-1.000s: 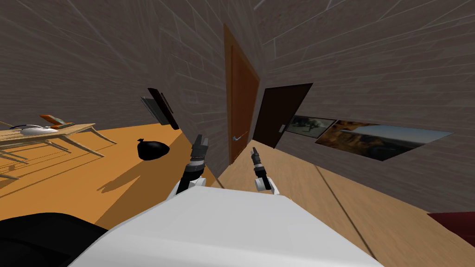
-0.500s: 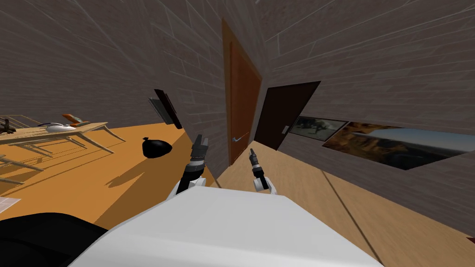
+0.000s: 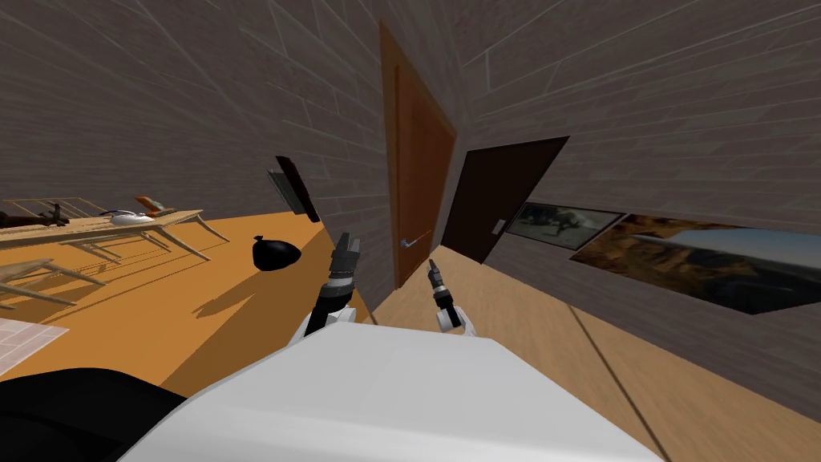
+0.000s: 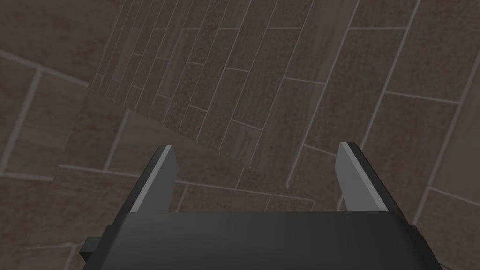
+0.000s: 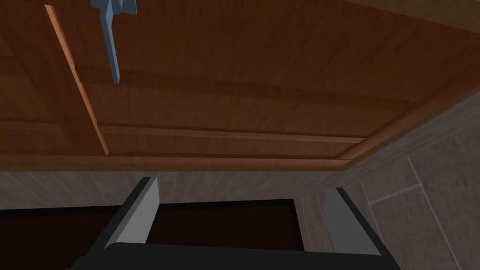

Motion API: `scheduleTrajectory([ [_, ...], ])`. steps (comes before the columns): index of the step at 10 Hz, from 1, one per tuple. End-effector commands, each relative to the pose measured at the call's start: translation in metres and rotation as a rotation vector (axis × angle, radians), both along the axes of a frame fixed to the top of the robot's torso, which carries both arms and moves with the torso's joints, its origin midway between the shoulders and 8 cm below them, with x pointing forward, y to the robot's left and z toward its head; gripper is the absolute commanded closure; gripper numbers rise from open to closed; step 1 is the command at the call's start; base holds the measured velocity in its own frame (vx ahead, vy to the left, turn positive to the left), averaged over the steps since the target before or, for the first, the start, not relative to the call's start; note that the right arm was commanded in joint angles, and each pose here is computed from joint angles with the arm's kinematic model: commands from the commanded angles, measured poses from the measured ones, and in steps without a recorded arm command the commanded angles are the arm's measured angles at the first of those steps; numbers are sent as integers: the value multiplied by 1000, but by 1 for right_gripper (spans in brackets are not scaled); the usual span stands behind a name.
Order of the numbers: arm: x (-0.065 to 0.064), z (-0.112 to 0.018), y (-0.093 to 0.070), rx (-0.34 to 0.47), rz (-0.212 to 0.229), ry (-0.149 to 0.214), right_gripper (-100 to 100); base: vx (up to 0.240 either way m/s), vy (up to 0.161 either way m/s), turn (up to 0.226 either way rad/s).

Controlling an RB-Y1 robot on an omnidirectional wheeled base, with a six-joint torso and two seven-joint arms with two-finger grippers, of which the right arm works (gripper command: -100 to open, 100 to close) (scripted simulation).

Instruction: Push the door open

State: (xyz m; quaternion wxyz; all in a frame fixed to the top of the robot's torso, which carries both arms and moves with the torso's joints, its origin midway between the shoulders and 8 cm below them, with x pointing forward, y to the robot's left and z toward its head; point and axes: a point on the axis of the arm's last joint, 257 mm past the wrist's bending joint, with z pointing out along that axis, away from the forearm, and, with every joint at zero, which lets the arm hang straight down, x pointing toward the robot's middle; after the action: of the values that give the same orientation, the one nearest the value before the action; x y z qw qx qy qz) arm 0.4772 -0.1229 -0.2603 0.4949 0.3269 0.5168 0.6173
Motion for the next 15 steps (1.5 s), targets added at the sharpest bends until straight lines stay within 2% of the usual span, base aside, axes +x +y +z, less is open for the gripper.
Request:
scheduleTrajectory([
  [1, 0, -9, 7, -1, 17, 14, -100, 85, -77, 73],
  [15, -9, -72, 55, -17, 157, 130, -100, 79, -65, 78],
])
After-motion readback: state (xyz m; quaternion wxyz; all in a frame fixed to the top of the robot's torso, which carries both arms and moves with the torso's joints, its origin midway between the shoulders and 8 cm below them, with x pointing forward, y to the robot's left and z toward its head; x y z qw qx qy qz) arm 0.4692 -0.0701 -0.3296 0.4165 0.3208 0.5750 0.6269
